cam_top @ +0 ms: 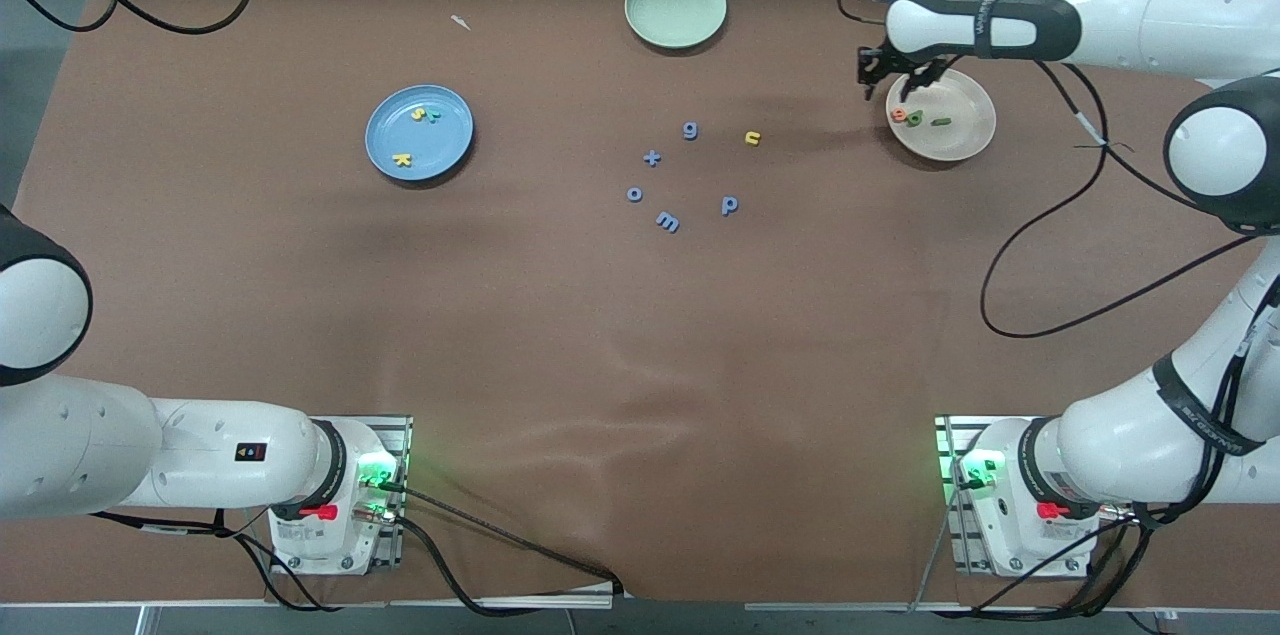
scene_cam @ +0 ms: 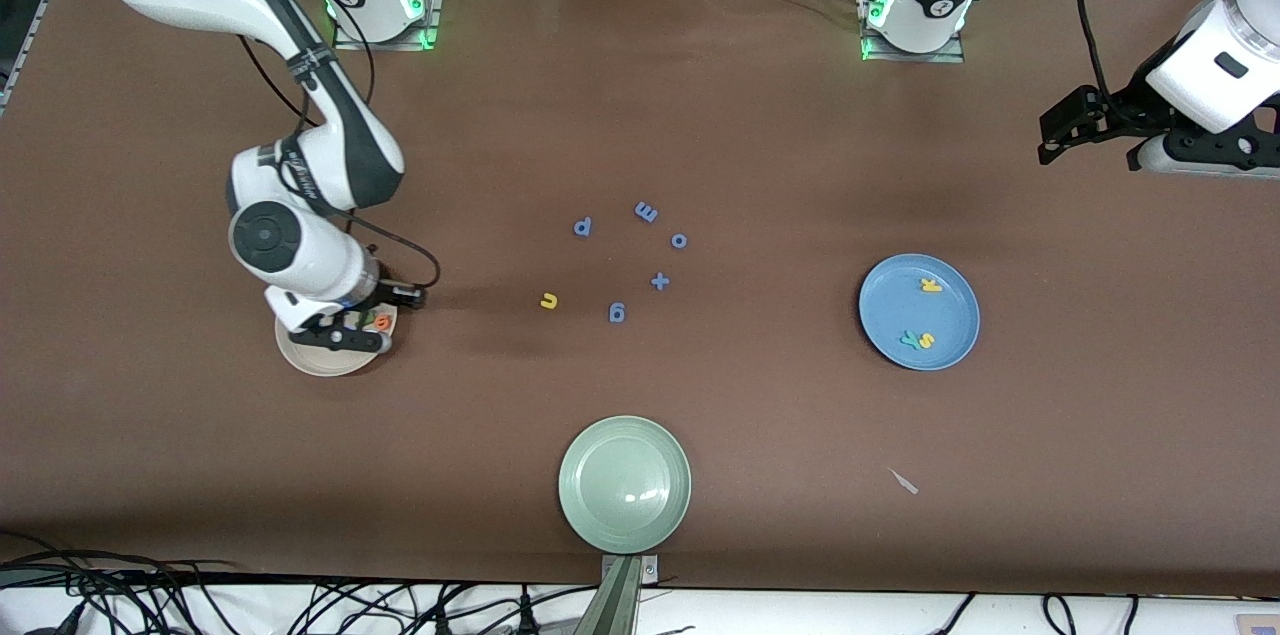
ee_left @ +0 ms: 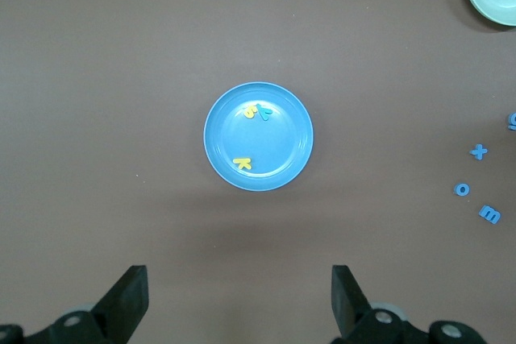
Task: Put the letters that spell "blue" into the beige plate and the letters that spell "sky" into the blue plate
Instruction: 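Place the green l on the white plate with the right gripper, then grasp the yellow u with the right gripper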
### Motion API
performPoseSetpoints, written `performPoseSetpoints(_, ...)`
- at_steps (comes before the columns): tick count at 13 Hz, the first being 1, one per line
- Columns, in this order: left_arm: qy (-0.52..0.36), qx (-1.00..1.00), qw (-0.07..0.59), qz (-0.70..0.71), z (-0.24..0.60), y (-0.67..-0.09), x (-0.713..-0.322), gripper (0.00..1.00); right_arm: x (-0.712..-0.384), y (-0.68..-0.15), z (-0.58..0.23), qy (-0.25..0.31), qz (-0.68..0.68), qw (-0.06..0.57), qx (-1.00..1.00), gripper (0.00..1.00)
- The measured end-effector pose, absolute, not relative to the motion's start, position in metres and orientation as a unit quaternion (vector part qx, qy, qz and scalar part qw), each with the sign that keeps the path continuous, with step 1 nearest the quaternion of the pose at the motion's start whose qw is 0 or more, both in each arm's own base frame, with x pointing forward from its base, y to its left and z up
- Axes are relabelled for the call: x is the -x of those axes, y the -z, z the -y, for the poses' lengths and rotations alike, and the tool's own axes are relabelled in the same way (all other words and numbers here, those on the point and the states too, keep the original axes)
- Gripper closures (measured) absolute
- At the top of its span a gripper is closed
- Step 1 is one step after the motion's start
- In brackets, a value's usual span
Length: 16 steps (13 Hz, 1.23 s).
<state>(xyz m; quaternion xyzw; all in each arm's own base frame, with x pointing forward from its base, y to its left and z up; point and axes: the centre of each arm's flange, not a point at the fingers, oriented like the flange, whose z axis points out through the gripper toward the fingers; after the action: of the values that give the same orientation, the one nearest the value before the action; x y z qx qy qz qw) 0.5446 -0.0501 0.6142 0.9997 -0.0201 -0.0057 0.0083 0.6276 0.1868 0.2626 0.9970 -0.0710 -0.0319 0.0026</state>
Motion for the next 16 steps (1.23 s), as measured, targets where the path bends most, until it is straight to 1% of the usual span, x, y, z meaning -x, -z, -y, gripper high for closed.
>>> performPoseSetpoints(3,0.005,-1.000,0.008,0.020,0.050,-0.614,-0.545,0.00,-0.630,-0.245,-0.250,0.022,0.100,-0.018,-0.995,0.39)
performPoseSetpoints(5,0.005,-1.000,0.008,0.018,0.048,-0.614,-0.545,0.00,-0.632,-0.231,-0.280,0.009,0.120,-0.037,-0.992,0.39)
performPoseSetpoints(8,0.005,-1.000,0.008,0.018,0.048,-0.615,-0.545,0.00,-0.629,-0.220,-0.323,0.008,0.157,-0.050,-0.986,0.40)
performPoseSetpoints(12,0.005,-1.000,0.008,0.018,0.047,-0.615,-0.545,0.00,-0.611,-0.213,-0.358,0.009,0.181,-0.041,-0.983,0.39)
performPoseSetpoints(16,0.005,-1.000,0.008,0.016,0.046,-0.615,-0.545,0.00,-0.592,-0.180,-0.361,0.016,0.194,-0.021,-0.981,0.40)
